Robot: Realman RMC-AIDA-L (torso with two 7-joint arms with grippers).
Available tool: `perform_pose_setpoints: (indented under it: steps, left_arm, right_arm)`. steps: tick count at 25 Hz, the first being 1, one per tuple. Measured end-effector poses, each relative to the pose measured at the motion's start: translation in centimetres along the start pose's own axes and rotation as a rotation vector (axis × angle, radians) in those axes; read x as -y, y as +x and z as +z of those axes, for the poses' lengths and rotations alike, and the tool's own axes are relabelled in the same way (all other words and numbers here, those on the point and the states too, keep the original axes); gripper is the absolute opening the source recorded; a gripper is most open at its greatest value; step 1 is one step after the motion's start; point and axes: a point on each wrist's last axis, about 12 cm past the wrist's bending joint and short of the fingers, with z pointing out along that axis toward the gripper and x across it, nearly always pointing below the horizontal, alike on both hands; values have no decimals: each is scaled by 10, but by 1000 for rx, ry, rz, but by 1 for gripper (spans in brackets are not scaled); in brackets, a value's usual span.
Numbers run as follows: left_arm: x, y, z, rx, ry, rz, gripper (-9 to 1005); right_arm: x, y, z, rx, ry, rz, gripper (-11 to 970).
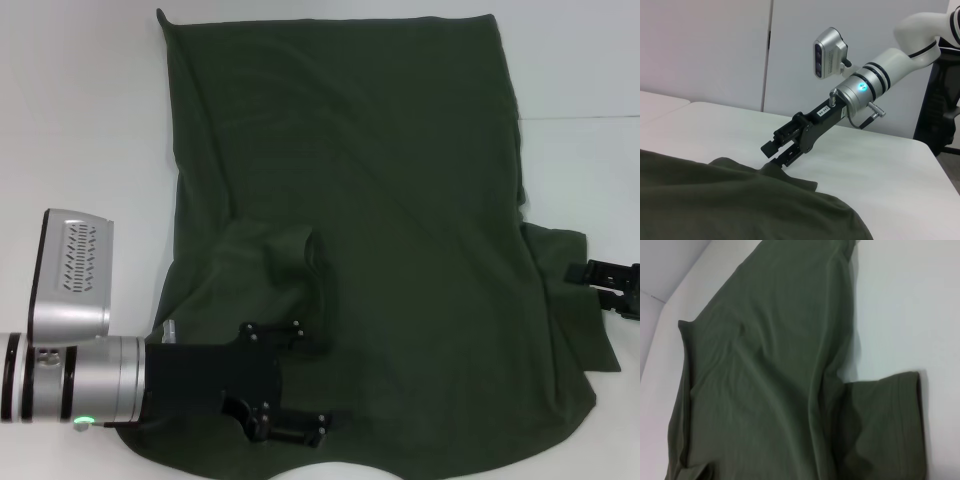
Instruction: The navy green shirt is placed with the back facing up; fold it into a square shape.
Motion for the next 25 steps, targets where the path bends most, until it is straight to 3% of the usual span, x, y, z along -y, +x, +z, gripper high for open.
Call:
perform_pose_setpoints:
  steps: [14,21,23,25]
  left_arm:
    - [0,1,-1,3,-7,-4,873]
    - [0,1,-2,5,-9,-8,874]
    - [0,1,-2,5,-9,-8,873]
    - [0,1,-2,5,-10,-9,873]
  right_arm:
    - [5,2,3,5,20,17,610]
    - [4,2,4,5,18,9,395]
    - [4,2,5,5,17,9,163]
    - [4,2,4,8,17,12,135]
